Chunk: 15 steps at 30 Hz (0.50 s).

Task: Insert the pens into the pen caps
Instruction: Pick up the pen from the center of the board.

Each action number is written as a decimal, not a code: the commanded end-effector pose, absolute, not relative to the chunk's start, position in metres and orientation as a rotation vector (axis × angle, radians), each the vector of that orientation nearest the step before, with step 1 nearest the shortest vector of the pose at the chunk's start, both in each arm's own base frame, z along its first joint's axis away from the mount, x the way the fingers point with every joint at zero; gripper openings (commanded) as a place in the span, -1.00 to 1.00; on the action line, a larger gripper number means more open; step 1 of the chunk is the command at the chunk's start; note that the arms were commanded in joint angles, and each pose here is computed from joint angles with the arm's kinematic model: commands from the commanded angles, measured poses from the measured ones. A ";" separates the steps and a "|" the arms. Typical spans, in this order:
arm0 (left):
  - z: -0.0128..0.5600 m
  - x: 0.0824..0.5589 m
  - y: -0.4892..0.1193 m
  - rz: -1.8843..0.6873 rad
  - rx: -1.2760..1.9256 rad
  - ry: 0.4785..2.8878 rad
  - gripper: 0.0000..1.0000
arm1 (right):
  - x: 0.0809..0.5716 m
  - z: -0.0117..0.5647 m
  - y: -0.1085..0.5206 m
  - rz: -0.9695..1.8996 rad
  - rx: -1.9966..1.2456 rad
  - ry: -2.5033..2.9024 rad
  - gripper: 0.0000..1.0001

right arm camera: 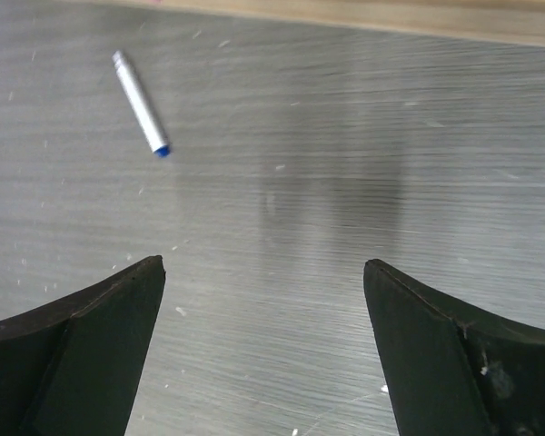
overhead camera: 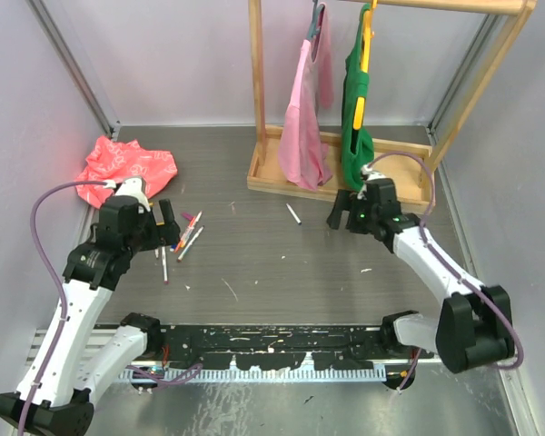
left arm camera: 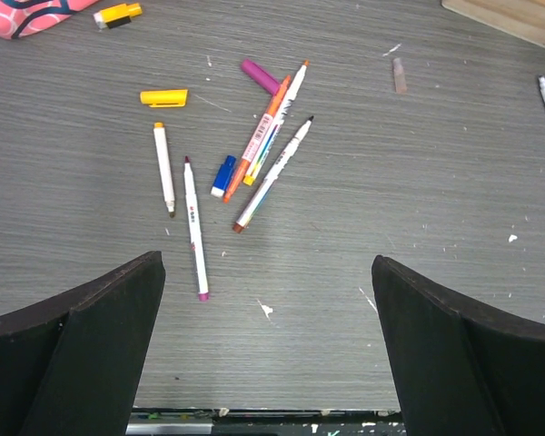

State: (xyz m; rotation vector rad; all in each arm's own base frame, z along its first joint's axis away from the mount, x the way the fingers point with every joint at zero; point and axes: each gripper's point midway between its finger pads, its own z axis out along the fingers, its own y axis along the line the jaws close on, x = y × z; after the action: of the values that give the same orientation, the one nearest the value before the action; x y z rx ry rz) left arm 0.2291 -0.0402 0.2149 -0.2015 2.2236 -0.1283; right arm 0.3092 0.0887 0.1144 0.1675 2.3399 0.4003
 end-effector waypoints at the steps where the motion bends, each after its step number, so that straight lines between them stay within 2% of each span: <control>1: 0.229 0.229 -0.049 -0.199 -0.126 2.147 0.96 | 0.332 0.134 0.139 0.445 -0.019 2.281 0.91; 7: 0.231 0.229 -0.048 -0.199 -0.130 2.130 0.96 | 0.346 0.116 0.193 0.442 -0.164 2.312 0.86; 15: 0.227 0.230 -0.051 -0.215 -0.119 2.155 0.96 | 0.378 0.098 0.225 0.385 -0.266 2.328 0.66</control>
State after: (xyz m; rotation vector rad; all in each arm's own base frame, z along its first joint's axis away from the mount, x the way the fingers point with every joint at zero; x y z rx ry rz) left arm 0.2219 -0.0468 0.2158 -0.1520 2.2046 -0.1835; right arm 0.3423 0.2132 0.0741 -0.2445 2.4416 0.4105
